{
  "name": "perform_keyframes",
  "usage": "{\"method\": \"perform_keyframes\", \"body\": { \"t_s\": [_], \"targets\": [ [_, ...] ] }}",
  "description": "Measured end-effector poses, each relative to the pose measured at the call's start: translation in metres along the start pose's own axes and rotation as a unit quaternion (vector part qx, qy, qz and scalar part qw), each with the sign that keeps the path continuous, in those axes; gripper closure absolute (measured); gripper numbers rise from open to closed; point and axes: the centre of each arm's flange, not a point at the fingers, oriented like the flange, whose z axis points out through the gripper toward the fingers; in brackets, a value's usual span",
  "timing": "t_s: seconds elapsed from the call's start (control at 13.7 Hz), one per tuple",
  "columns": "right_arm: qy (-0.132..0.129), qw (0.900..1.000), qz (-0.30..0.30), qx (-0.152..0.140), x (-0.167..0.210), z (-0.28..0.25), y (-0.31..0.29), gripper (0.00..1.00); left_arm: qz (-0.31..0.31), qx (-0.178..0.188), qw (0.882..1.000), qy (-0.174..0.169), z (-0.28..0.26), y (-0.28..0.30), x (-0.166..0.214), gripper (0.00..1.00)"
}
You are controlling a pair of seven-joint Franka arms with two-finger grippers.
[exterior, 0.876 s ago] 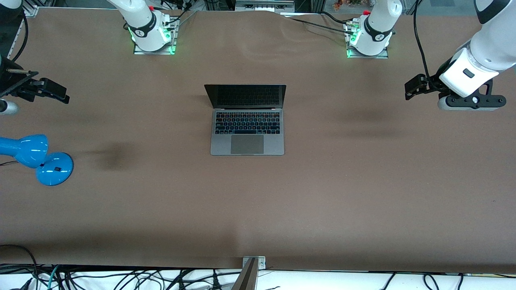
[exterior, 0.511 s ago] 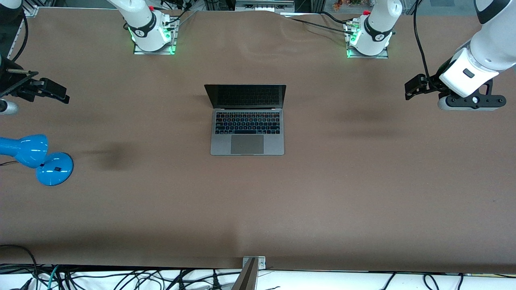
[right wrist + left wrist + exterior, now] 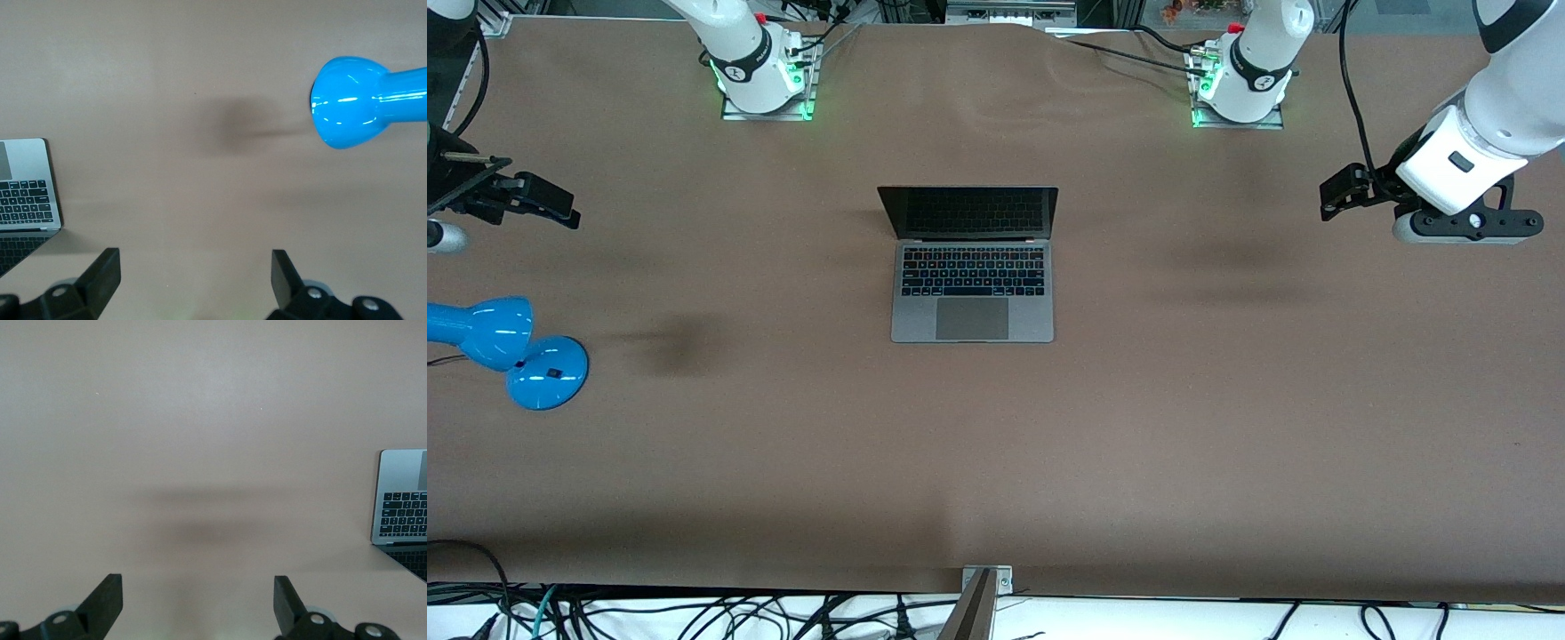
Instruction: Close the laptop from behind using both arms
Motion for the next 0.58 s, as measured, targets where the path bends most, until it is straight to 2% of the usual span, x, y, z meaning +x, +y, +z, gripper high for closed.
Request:
{"method": "perform_keyframes", "body": {
  "t_s": [0.58],
  "targets": [
    [0.000, 1.000, 0.000, 0.000, 0.0000, 0.0000, 0.0000, 0.00, 0.005, -0.014, 1.000, -0.007, 0.0047, 0.0086, -0.0016, 0.00]
  ]
}}
